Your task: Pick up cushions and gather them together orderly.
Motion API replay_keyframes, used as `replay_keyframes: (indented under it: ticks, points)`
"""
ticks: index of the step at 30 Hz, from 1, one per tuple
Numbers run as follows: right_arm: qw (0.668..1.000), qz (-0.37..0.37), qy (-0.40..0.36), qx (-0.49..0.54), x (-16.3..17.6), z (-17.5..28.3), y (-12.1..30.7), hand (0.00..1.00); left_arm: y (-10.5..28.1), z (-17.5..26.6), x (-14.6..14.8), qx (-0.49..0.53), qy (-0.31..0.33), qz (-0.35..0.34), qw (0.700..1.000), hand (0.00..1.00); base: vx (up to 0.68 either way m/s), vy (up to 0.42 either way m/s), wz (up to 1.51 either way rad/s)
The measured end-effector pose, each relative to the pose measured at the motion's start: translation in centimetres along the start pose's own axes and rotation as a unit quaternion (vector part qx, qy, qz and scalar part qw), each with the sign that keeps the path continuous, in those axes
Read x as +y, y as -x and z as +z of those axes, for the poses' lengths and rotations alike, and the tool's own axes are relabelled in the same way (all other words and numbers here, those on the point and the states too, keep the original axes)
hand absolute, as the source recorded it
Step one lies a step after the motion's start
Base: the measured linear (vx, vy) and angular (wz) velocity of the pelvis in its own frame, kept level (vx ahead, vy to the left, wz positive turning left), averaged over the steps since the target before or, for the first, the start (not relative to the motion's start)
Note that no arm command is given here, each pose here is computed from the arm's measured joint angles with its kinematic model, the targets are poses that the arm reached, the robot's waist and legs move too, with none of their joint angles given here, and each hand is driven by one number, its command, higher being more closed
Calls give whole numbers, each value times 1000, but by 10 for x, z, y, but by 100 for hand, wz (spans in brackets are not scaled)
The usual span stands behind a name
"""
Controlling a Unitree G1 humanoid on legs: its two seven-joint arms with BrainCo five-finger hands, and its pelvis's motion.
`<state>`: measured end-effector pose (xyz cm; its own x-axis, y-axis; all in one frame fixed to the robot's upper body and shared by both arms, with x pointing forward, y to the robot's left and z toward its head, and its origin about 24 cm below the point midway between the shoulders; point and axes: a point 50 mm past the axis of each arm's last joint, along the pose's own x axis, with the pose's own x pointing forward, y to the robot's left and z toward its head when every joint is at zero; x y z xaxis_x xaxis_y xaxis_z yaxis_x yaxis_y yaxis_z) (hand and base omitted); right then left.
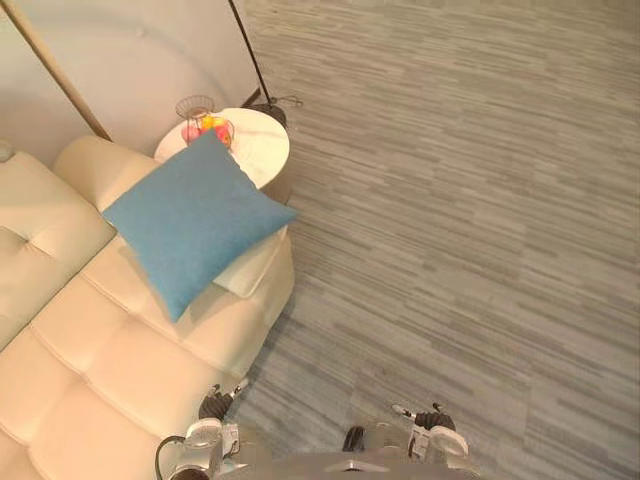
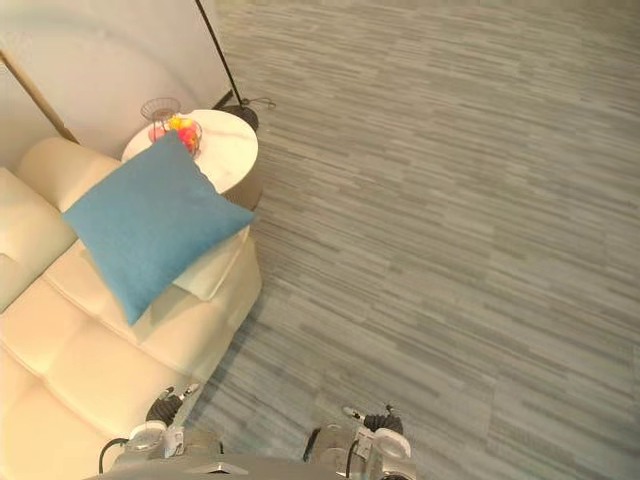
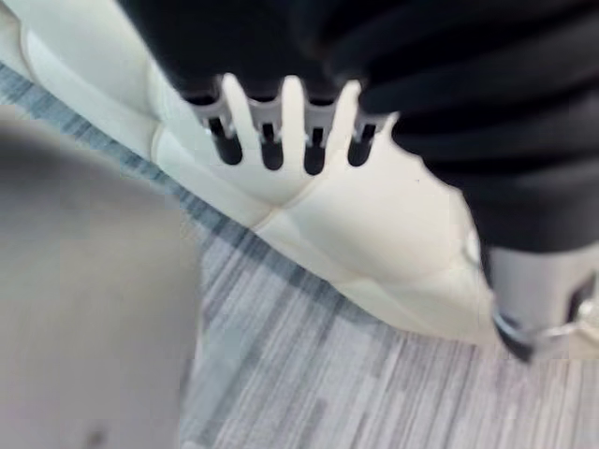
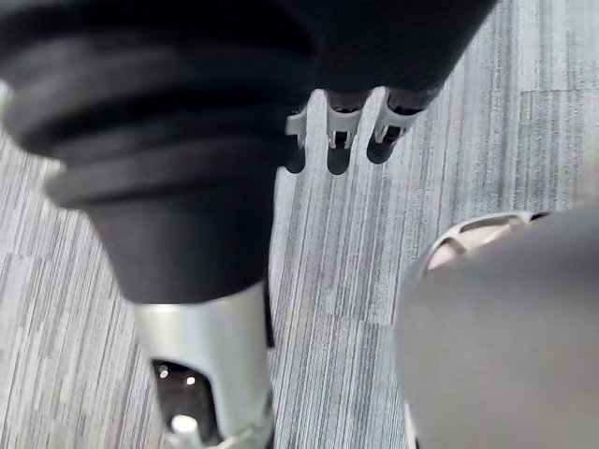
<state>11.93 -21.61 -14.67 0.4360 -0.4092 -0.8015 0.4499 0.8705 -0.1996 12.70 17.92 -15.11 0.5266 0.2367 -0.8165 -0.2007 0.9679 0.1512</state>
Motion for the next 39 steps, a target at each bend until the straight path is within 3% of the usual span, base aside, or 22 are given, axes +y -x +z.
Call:
replay_keyframes:
  ticks: [5, 14, 22, 39]
  points:
    - [1000, -4, 4, 2, -3, -1, 0, 0, 0, 7, -4, -14, 16, -6, 1000, 0, 243, 63, 33]
    - [999, 33, 4, 6, 25, -3, 6, 0, -1, 6, 10, -13, 46, 16, 999, 0, 183, 31, 28]
    - [999, 25, 36, 21, 12, -13, 3, 0, -2, 0, 25, 0, 23, 28, 999, 0, 53, 32, 52]
    - [999, 16, 33, 19, 2, -16, 4, 0, 3, -15, 5, 29, 49, 19, 998, 0, 150, -145, 56]
